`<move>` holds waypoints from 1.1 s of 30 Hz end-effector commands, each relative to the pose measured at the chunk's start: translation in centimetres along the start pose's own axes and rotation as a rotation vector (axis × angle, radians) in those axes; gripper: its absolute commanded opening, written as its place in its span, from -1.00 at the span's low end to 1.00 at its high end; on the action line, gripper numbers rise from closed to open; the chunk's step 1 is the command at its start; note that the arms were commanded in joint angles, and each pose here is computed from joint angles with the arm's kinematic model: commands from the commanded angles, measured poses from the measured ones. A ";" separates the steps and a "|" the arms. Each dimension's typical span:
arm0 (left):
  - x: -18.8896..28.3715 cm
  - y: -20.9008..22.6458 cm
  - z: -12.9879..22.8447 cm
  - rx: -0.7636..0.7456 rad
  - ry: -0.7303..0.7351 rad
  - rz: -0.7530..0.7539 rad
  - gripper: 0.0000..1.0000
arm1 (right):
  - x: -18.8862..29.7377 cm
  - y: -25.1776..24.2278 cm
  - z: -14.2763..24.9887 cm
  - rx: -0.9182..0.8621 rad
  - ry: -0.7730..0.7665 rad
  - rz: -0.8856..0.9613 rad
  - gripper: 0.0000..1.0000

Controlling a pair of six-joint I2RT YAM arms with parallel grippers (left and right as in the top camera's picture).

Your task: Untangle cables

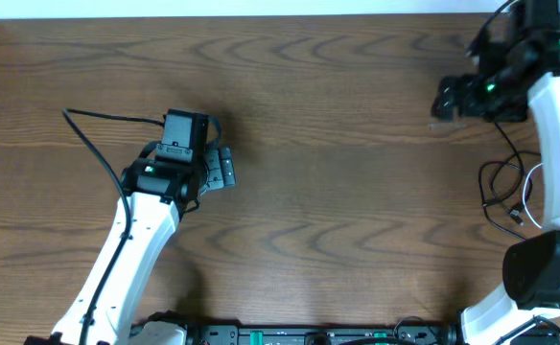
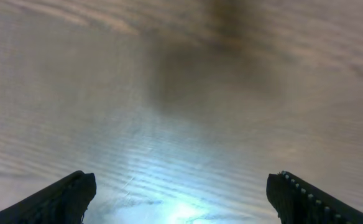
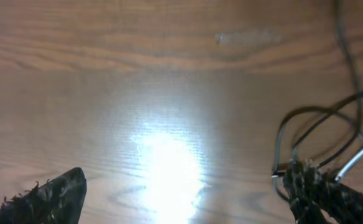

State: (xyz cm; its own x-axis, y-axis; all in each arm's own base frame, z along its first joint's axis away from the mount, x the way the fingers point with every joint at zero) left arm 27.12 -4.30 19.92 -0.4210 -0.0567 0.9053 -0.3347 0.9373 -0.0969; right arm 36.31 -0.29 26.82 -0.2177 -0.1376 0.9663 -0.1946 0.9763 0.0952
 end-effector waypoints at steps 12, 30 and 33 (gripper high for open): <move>0.3 3.4 4.9 0.061 0.320 -0.265 0.88 | -8.8 4.7 5.1 0.026 0.265 -0.014 0.99; 8.4 6.1 8.0 0.112 -0.119 0.082 0.88 | -3.2 6.5 12.4 0.081 -0.262 0.017 0.99; 10.0 6.8 8.6 0.136 -0.205 0.140 0.88 | -0.7 6.8 14.1 0.096 -0.417 0.024 0.99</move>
State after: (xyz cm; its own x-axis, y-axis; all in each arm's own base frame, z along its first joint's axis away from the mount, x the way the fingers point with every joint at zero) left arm 14.78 -1.71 24.04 -0.5637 -0.0304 0.8254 -0.3942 0.8881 -0.2365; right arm 23.63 4.31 21.97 -0.5036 -0.1776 0.8455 -0.2701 0.9620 0.0412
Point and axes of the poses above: each gripper's point midway between its finger pads, its own x axis back along the fingers, its own y axis along the line the jaws close on, z = x × y, the point moved 8 cm from there along x, back along the fingers, and after that the axes turned 11 degrees about x, right-handed, at the moved point
